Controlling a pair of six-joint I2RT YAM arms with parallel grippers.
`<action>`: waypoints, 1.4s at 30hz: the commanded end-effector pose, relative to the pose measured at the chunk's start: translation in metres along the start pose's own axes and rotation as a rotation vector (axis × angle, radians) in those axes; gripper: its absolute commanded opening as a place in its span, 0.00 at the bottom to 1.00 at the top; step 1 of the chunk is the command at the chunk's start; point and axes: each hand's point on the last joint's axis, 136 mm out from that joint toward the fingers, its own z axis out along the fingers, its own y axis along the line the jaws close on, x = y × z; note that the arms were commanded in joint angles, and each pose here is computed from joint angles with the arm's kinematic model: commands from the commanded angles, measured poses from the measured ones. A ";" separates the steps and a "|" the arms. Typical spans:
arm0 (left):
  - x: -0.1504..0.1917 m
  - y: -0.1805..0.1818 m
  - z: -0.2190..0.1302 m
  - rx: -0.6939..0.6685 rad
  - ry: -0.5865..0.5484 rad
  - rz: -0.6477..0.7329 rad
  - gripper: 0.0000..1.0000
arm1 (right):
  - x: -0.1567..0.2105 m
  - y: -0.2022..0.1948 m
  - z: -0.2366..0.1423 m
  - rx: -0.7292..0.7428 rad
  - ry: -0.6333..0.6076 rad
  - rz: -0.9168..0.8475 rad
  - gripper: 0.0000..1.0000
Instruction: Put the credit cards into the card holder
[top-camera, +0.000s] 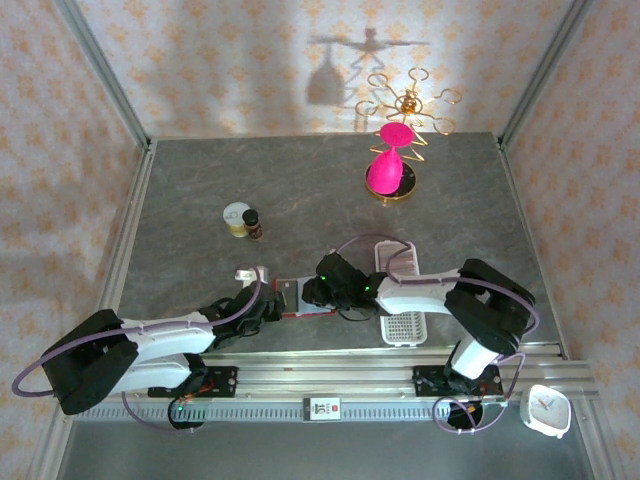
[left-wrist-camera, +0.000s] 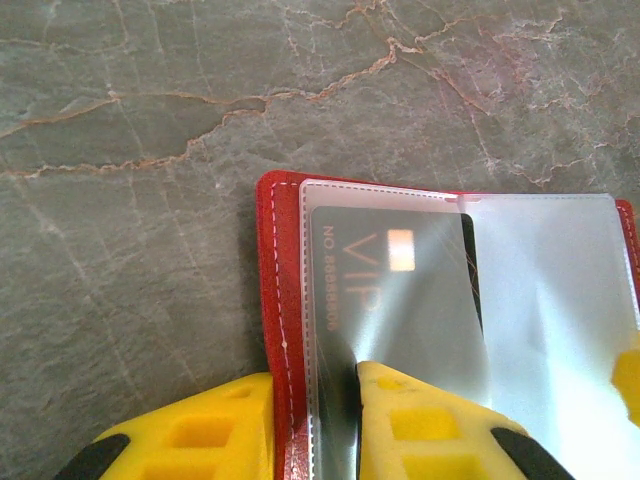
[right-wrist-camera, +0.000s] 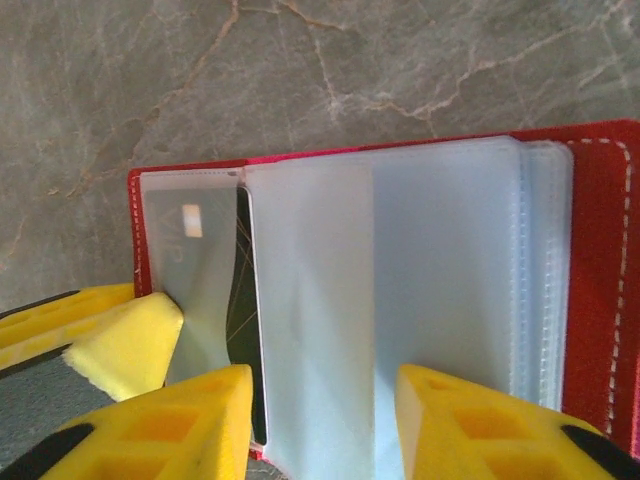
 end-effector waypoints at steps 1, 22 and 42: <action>0.047 0.021 0.002 -0.033 0.188 0.019 0.23 | -0.001 0.010 0.002 -0.037 0.000 0.008 0.37; 0.037 0.004 -0.001 0.032 0.161 -0.006 0.34 | -0.017 0.002 -0.021 0.023 -0.098 -0.017 0.00; 0.015 0.013 -0.014 -0.009 0.050 -0.025 0.37 | -0.024 0.039 -0.005 -0.098 -0.079 -0.019 0.20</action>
